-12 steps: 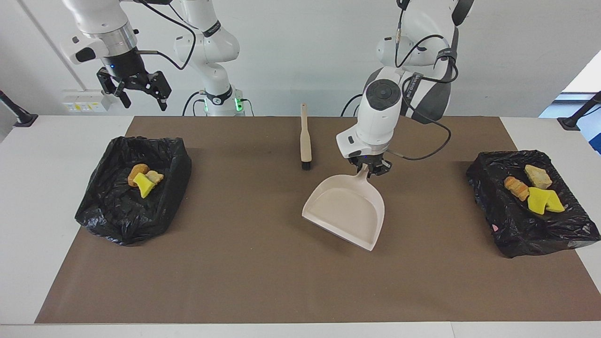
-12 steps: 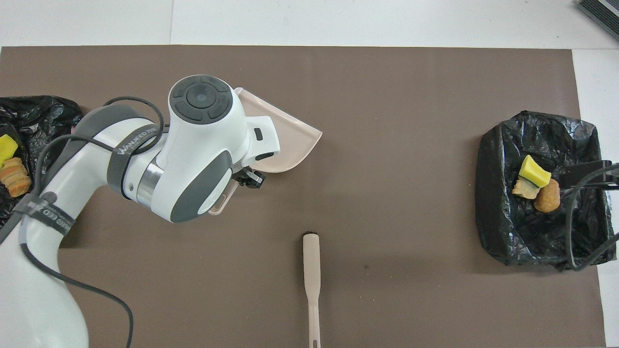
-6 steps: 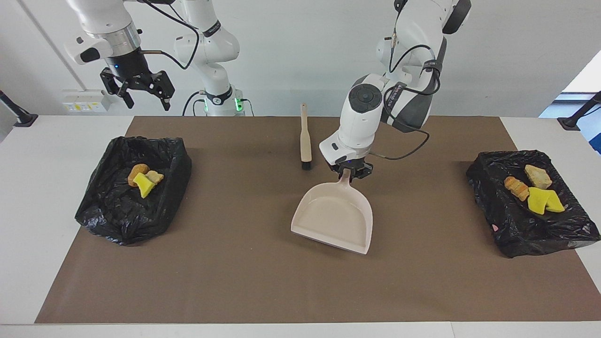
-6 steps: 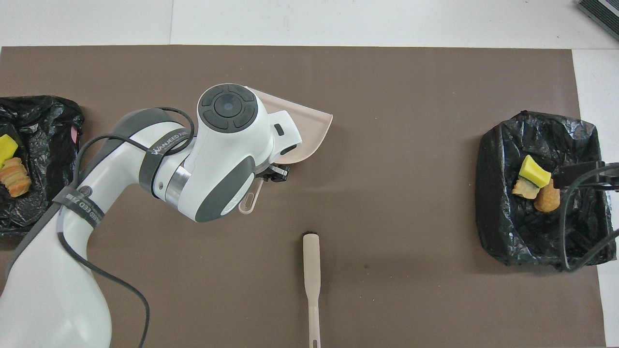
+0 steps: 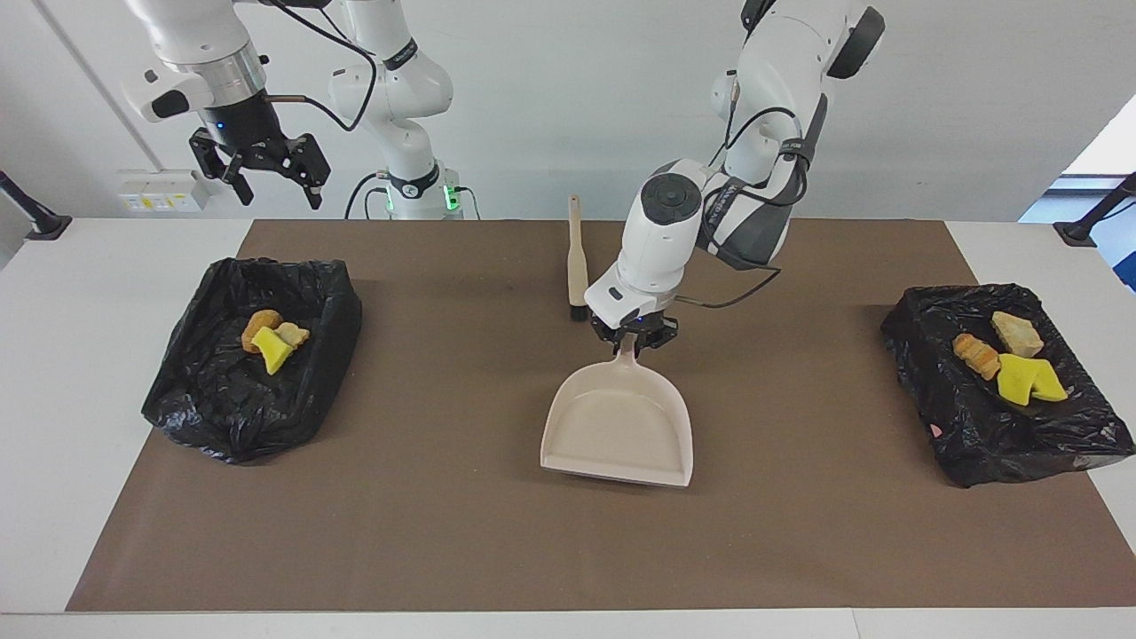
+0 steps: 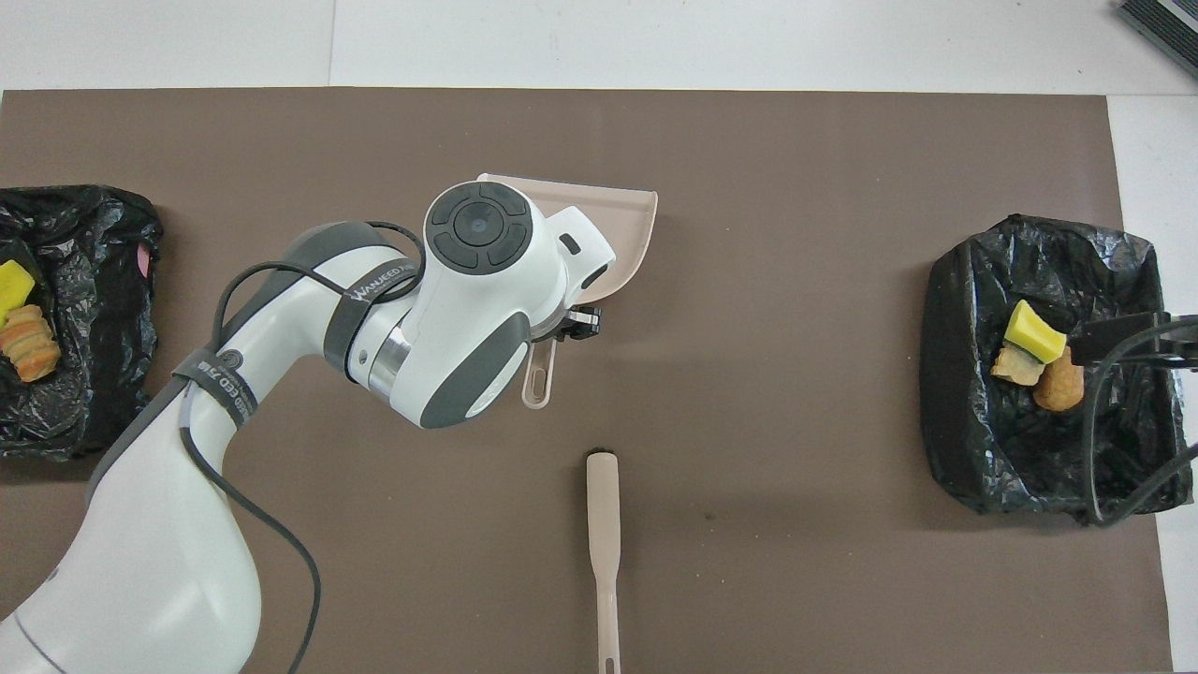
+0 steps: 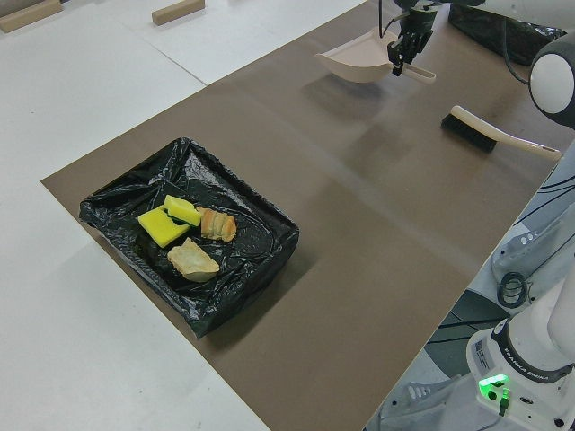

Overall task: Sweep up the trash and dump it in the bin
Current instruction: 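Bring the emptied dustpan back and lower it onto the table with the left gripper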

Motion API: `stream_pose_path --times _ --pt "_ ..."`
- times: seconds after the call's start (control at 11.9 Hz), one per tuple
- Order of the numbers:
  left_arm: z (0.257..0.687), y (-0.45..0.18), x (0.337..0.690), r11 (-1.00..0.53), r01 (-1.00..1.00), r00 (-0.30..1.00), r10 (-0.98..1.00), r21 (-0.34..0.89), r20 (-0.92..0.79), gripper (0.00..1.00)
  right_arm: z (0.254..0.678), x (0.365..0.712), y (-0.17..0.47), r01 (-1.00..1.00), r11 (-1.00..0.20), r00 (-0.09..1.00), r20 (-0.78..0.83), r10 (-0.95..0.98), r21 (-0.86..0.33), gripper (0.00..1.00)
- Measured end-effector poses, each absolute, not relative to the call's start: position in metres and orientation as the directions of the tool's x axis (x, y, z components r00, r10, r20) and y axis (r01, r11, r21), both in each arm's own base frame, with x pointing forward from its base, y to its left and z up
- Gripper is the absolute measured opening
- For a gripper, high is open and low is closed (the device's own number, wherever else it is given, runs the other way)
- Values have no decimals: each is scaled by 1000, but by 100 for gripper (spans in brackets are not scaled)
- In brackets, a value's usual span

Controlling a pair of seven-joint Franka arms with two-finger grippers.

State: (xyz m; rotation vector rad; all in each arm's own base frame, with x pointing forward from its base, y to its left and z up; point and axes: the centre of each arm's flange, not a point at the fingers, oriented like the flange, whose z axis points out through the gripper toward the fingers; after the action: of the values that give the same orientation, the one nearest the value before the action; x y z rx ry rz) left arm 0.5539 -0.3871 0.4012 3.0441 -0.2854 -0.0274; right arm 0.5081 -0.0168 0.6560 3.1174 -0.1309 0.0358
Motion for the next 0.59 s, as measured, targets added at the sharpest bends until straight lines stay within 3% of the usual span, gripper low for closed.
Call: stream_pose_path --times 0.59 --pt "364 -418 547 -987 -148 988 -151 64 -37 31 656 508 -17 -84 -996 996 24 -84 20 100"
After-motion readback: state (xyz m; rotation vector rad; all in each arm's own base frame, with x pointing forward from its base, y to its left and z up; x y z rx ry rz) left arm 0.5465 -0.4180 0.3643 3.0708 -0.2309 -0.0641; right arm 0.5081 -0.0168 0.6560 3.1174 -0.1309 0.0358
